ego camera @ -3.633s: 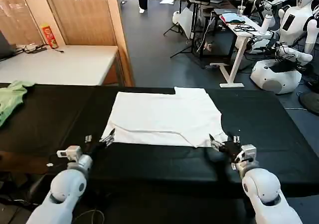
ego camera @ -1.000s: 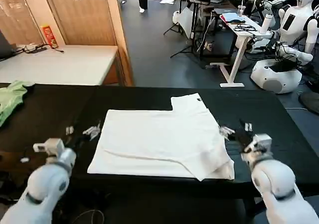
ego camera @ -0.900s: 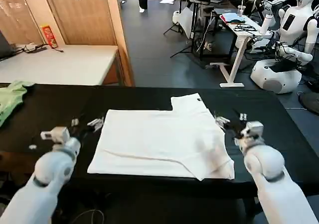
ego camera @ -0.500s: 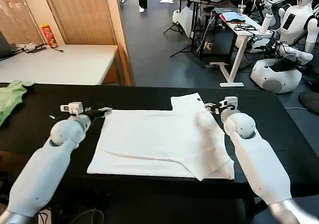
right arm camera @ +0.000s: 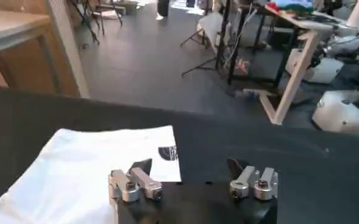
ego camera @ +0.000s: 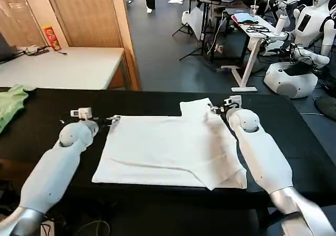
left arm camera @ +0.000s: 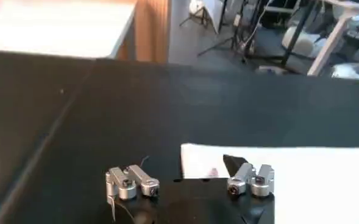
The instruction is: Fold and organize the clothes.
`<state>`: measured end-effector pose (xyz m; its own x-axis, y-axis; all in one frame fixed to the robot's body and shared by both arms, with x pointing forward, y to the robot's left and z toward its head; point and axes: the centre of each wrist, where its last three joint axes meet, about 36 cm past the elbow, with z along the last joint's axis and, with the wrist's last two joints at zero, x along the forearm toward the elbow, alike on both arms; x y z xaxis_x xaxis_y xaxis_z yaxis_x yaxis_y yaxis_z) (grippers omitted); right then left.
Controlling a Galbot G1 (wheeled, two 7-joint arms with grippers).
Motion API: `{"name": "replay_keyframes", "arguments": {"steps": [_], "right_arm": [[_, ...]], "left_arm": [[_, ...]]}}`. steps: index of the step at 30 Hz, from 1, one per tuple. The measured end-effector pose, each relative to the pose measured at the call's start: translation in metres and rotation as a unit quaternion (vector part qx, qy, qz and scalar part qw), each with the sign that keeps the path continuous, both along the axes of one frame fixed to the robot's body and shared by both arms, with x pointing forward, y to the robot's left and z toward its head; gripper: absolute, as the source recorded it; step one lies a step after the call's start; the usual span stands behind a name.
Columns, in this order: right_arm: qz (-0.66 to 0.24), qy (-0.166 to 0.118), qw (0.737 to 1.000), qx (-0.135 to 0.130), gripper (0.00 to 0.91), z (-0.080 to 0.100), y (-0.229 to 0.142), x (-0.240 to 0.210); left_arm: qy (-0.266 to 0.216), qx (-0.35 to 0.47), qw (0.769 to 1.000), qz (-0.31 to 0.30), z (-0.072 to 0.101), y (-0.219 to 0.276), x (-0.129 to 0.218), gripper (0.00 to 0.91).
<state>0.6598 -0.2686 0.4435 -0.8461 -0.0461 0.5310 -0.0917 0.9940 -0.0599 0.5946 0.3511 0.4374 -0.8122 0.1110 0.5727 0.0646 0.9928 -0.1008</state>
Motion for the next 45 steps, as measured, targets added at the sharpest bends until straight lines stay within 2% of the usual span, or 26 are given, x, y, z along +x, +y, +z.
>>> {"name": "replay_keyframes", "arguments": {"steps": [4, 7, 8, 9, 10, 11, 15, 16, 17, 18, 21, 24, 28, 33, 37, 41, 45], "right_arm": [[0.002, 0.007, 1.0, 0.003, 0.878, -0.006, 0.004, 0.0], [0.006, 0.011, 1.0, 0.005, 0.878, -0.009, 0.007, 0.0], [0.007, 0.011, 1.0, 0.005, 0.868, -0.01, 0.008, 0.0], [0.007, 0.012, 1.0, 0.005, 0.8, -0.011, 0.008, 0.0], [0.007, 0.013, 1.0, 0.005, 0.741, -0.012, 0.008, 0.0], [0.008, 0.013, 1.0, 0.006, 0.741, -0.013, 0.009, 0.0], [0.01, 0.014, 1.0, 0.01, 0.517, -0.014, 0.009, 0.0], [0.011, 0.014, 1.0, 0.011, 0.38, -0.014, 0.008, 0.0], [0.01, 0.014, 1.0, 0.012, 0.332, -0.014, 0.008, 0.0], [0.01, 0.015, 1.0, 0.013, 0.224, -0.015, 0.008, 0.0], [0.011, 0.015, 1.0, 0.016, 0.088, -0.017, 0.009, -0.001], [0.013, 0.011, 1.0, 0.018, 0.049, -0.017, 0.01, -0.004], [0.012, -0.012, 1.0, 0.02, 0.02, -0.018, 0.009, -0.007], [0.013, -0.047, 0.998, 0.041, 0.01, -0.011, 0.0, -0.015], [0.018, -0.064, 0.996, 0.053, 0.01, 0.0, -0.009, -0.03], [0.031, -0.083, 0.995, 0.049, 0.01, 0.011, -0.014, -0.055], [0.046, -0.09, 0.994, 0.043, 0.01, 0.017, -0.019, -0.088]], "left_arm": [[-0.01, -0.001, 1.0, 0.005, -0.001, -0.002, 0.005, 0.878], [-0.01, -0.003, 1.0, 0.008, -0.003, -0.001, 0.009, 0.741], [-0.009, -0.004, 1.0, 0.009, -0.004, 0.0, 0.01, 0.575], [-0.008, -0.006, 1.0, 0.01, -0.005, 0.001, 0.011, 0.497], [-0.007, -0.006, 1.0, 0.011, -0.005, 0.001, 0.011, 0.234], [-0.006, -0.007, 1.0, 0.012, -0.006, 0.002, 0.012, 0.176], [-0.005, -0.007, 1.0, 0.012, -0.007, 0.002, 0.012, 0.156], [-0.004, -0.007, 1.0, 0.012, -0.007, 0.003, 0.012, 0.146], [-0.004, -0.007, 1.0, 0.012, -0.008, 0.003, 0.012, 0.137], [-0.003, -0.008, 1.0, 0.011, -0.008, 0.004, 0.012, 0.127], [-0.001, -0.008, 1.0, 0.005, -0.01, 0.004, 0.011, 0.088], [-0.003, -0.005, 1.0, 0.004, -0.011, 0.004, 0.01, 0.068], [-0.009, -0.004, 1.0, 0.008, -0.009, 0.005, 0.01, 0.068], [-0.02, -0.002, 1.0, 0.014, -0.002, 0.009, 0.006, 0.068], [-0.03, 0.003, 0.999, 0.015, 0.005, 0.014, -0.003, 0.068], [-0.04, 0.005, 0.999, 0.013, 0.014, 0.02, -0.018, 0.068], [-0.054, 0.013, 0.998, 0.004, 0.027, 0.024, -0.042, 0.068]]}}
